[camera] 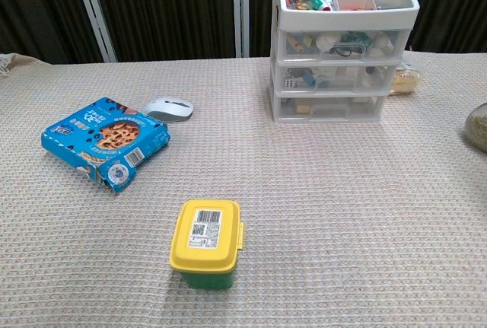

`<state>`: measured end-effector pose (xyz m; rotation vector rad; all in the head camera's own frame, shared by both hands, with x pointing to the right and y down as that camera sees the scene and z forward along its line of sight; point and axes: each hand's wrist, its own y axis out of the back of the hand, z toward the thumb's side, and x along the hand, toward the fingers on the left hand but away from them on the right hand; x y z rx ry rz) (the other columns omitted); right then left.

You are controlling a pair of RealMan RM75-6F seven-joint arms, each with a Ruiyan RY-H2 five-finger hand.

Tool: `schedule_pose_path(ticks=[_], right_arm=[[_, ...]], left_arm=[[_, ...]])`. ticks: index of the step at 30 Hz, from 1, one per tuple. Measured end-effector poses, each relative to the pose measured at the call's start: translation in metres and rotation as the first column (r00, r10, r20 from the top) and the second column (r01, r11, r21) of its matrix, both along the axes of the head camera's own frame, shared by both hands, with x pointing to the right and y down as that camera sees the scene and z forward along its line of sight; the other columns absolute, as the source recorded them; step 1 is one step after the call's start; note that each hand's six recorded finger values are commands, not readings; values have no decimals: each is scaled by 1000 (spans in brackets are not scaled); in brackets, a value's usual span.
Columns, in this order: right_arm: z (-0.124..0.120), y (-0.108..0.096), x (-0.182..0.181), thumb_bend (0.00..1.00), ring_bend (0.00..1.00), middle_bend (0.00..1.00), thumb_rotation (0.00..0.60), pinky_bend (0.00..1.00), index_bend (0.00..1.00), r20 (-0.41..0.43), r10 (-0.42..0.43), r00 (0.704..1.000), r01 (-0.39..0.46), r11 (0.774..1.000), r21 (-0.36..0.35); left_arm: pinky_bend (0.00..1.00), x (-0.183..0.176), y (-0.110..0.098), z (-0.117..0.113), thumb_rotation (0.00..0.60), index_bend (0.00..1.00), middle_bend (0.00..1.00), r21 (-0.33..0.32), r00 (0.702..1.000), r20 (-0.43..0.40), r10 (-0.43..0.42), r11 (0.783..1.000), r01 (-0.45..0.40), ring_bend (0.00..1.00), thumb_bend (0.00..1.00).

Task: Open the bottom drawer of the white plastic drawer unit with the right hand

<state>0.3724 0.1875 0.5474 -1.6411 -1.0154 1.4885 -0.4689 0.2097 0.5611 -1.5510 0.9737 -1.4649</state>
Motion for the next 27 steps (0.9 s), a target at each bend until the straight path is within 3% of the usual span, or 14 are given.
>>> schedule_pose_path(ticks=[15, 17, 19, 21, 24, 27], right_arm=[[0, 0, 1, 21, 5, 8, 600, 0, 89, 8, 10, 1000, -10, 1000, -6], [0, 1, 1, 30, 128, 129, 600, 78, 110, 10, 8, 1000, -8, 1000, -7], [-1, 0, 0, 49, 436, 406, 600, 352, 141, 11, 6, 1000, -6, 1000, 0], [-2, -2, 0, 61, 622, 575, 600, 545, 148, 14, 10, 1000, -11, 1000, 17], [-2, -3, -3, 96, 769, 735, 600, 675, 151, 38, 29, 999, -30, 999, 29], [0, -4, -6, 199, 845, 823, 600, 734, 155, 83, 61, 995, -62, 998, 7]], left_arm=[[0, 0, 0, 0, 600, 0, 0, 0, 1000, 1, 0, 1000, 0, 0, 320], [0, 0, 0, 0, 600, 0, 0, 1, 1000, 1, 1, 1000, -1, 0, 320], [0, 0, 1, 0, 600, 0, 0, 0, 1000, 0, 1, 1000, -1, 0, 320], [0, 0, 1, -1, 600, 0, 0, 1, 1000, 0, 1, 1000, -1, 0, 321], [0, 0, 0, 0, 600, 0, 0, 0, 1000, -1, 1, 1000, -1, 0, 321], [0, 0, 0, 0, 600, 0, 0, 0, 1000, 0, 1, 1000, -1, 0, 321]])
